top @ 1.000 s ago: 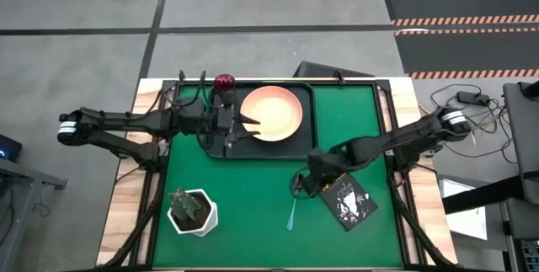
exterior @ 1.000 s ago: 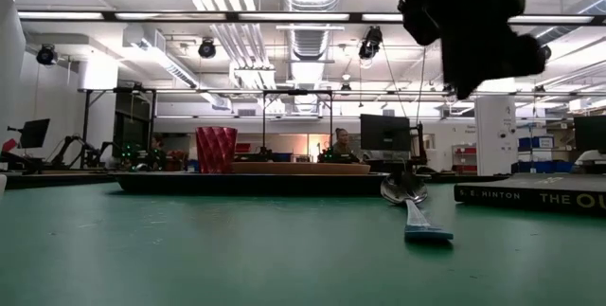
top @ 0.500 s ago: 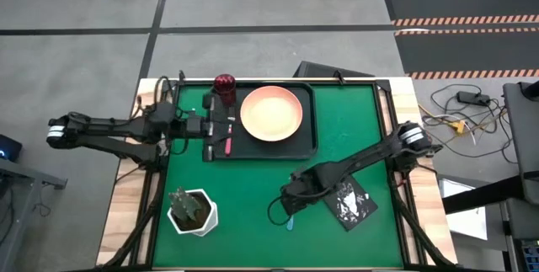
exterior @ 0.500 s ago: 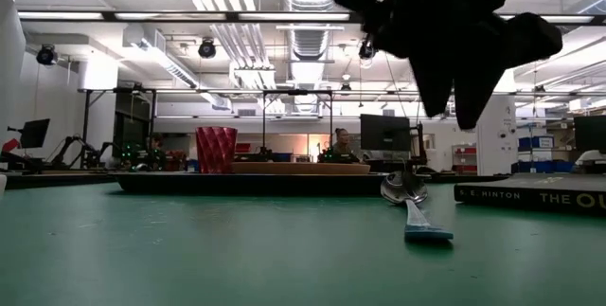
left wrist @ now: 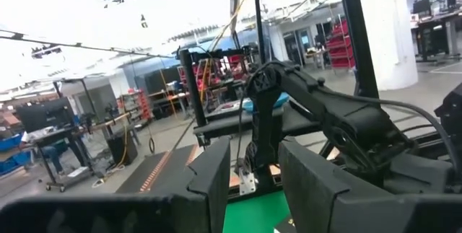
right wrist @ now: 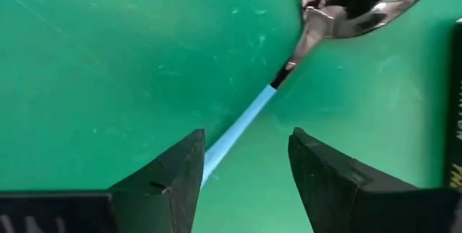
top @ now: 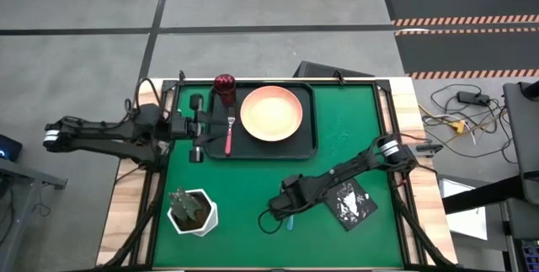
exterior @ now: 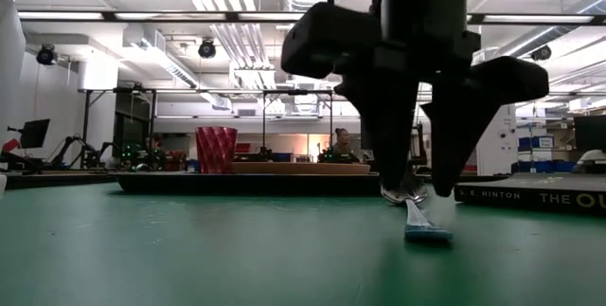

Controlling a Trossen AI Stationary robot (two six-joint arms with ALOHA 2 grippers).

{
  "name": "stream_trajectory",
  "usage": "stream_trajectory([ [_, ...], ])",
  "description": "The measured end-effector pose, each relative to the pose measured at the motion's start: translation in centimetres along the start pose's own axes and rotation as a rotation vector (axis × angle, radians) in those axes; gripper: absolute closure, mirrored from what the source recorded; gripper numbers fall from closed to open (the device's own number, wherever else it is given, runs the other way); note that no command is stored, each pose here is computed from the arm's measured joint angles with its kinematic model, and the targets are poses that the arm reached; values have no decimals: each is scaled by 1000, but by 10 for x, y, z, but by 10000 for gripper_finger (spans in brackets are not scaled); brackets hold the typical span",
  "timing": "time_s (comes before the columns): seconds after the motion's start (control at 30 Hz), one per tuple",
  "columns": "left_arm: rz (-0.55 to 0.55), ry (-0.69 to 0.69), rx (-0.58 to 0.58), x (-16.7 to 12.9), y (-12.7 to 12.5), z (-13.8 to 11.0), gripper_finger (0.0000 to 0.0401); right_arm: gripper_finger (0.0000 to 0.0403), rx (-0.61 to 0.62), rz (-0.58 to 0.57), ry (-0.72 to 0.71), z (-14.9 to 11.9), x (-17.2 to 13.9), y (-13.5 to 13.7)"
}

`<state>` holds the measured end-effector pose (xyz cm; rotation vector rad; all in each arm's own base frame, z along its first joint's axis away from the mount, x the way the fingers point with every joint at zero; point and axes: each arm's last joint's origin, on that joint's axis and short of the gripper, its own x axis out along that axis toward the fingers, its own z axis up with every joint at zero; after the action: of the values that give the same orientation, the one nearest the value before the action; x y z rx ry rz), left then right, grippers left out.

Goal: Pick and place plate/cup/fork/spoon on tray
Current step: Put the blue spoon on the black tray on the right side of the light pink plate

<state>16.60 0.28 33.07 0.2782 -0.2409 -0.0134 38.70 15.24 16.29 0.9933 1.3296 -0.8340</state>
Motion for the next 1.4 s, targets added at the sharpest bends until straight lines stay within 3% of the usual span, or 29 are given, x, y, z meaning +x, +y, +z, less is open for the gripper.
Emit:
stream_trajectory([
  [0.37,15,-52,6,-14,1,7,301,252,15,-53,-56,2,18,-2],
  [0.93,15,-52,6,-15,1,7,301,384,-25,-49,-79,3,24,-1],
  [1.07,15,-52,6,-14,1,7,301,391,-27,-47,-79,3,23,-1],
  [1.27,15,-51,6,-15,1,6,301,393,-32,-10,-79,3,7,-1],
  [1.4,14,-50,5,-14,1,6,301,393,-28,60,-94,4,-27,-4],
])
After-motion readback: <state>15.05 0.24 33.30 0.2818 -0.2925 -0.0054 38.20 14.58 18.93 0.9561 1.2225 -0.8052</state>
